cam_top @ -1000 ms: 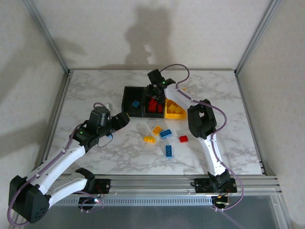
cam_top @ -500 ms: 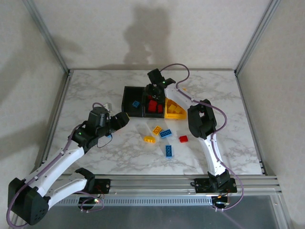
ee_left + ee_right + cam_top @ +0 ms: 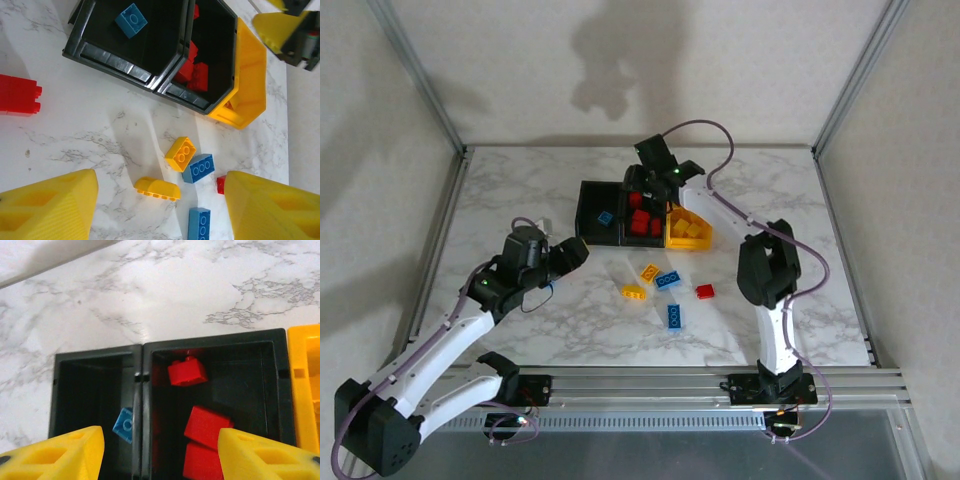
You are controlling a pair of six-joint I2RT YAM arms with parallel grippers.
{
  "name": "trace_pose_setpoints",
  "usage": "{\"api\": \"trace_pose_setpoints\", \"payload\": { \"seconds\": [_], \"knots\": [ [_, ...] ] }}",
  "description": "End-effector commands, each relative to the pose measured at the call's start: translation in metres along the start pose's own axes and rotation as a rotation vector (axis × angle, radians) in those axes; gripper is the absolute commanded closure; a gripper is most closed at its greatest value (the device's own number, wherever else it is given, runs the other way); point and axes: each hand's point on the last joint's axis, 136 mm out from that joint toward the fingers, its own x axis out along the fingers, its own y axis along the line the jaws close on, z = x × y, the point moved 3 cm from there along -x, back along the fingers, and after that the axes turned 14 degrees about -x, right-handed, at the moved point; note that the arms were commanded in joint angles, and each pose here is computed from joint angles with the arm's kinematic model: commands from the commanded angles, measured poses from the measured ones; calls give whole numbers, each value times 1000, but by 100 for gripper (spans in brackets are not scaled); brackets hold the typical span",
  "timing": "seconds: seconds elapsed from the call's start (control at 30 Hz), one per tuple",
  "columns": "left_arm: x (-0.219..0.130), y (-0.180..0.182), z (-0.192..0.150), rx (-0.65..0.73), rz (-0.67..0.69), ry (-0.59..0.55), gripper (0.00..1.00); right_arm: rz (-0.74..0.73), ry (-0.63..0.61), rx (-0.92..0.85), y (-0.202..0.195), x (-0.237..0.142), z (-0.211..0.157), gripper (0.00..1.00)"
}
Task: Sort the legos into containers by color
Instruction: Pick up the lego from the middle-left of the table.
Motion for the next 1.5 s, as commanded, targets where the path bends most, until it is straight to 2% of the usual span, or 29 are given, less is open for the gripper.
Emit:
{"api": "trace_pose_setpoints", "payload": {
  "seconds": [0.0,0.17,0.37,0.6,0.83,1.03,1.47],
  "knots": [
    [-5,13,3,-1,50,-28,32,6,-25,-55,6,-24,-10,38],
    [-4,23,1,-2,89,-29,32,33,-25,-76,-3,-55,-39,38],
    [1,33,6,22,170,-55,32,111,-10,-155,4,-88,-93,38],
    [17,44,15,55,272,-66,31,221,0,-224,9,-114,-145,38],
    [38,51,25,114,380,-56,29,368,-4,-278,20,-139,-182,37],
    [60,62,40,163,498,-80,29,370,7,-247,11,-143,-199,37],
    [97,78,49,213,604,-67,29,349,10,-225,4,-146,-204,38]
  ]
}}
